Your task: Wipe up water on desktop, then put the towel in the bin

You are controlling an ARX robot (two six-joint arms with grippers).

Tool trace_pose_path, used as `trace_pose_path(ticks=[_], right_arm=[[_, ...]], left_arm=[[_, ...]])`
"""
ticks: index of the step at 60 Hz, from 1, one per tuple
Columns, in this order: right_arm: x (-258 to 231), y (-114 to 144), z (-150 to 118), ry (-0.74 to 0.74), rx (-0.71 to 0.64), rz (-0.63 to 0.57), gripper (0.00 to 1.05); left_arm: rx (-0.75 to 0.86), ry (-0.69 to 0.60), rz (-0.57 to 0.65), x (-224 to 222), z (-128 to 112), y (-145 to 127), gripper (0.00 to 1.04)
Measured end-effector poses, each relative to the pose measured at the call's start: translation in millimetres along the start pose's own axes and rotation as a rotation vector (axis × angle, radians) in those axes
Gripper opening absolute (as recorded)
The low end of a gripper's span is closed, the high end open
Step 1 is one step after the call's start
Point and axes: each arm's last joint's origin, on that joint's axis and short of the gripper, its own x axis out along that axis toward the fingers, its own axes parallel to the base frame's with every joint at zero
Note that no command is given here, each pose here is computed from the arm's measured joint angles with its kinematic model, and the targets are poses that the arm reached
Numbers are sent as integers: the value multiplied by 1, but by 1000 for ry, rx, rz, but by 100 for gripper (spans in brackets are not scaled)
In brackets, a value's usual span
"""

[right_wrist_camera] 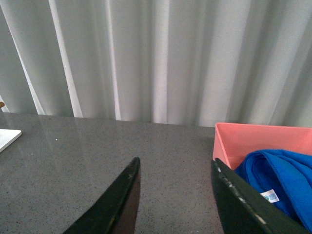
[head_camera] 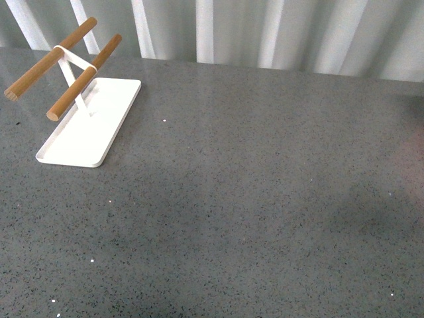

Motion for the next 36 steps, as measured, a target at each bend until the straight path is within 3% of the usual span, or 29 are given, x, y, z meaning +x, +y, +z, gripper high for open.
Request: trace_pose_path(ticks=[18,36], right_arm=[[0,0,0,0,1,0,99],[0,0,0,0,2,0,98]], left_arm=[[0,0,0,0,0,0,98],[0,0,0,0,0,0,98]])
